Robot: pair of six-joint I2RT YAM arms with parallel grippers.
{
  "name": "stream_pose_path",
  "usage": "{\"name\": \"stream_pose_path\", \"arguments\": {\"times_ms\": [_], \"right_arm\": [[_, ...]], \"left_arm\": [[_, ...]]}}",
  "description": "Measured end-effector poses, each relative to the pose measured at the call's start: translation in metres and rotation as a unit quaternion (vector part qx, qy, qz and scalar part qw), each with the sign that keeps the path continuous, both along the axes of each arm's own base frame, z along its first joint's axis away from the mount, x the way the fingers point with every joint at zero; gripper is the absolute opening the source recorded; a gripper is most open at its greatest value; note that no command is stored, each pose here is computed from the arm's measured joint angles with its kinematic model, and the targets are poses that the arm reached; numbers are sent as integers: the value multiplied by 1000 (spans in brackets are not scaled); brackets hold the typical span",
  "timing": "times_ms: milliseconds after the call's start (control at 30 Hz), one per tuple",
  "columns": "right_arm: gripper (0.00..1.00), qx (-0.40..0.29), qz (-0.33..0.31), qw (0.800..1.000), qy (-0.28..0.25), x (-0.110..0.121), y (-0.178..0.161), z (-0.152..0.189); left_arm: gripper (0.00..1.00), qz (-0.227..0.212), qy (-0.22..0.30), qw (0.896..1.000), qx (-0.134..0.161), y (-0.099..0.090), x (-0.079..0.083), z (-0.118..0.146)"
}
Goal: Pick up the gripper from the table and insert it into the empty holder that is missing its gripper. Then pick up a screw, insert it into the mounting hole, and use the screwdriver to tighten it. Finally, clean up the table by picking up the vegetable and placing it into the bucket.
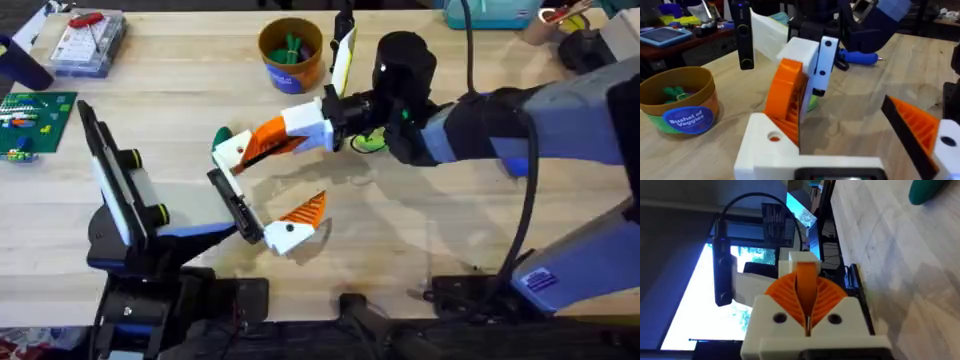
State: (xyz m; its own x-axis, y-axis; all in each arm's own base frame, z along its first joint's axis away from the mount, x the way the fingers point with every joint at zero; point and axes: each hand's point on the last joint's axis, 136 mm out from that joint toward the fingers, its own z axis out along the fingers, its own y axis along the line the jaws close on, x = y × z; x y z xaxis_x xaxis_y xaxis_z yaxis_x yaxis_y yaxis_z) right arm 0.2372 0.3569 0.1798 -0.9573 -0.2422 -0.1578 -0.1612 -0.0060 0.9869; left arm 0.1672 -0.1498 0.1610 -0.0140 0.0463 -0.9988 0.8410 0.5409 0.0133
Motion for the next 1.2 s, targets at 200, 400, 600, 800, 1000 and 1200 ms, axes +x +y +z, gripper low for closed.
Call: {"name": "stream_pose_path", "arguments": {"times_ms": [200, 400, 600, 800, 1000, 1200], "right_arm": [[15, 0, 0, 1000, 0, 0, 0, 0], [8, 0, 0, 1000, -2, 0, 0, 0], [7, 1, 1, 1000, -3, 0, 0, 0], [32, 1, 1, 1000, -3, 0, 0, 0], [846, 6, 9, 1000, -12, -5, 7, 5], [993, 9, 14, 1000, -16, -8, 10, 7]], "left_arm": [[990, 0, 0, 1000, 0, 0, 0, 0], [990, 0, 0, 1000, 0, 0, 0, 0], [990, 0, 0, 1000, 0, 0, 0, 0], [990, 0, 0, 1000, 0, 0, 0, 0], [990, -33, 3, 999, -2, -7, -10, 0], [990, -48, 5, 999, -3, -9, -15, -1]]}}
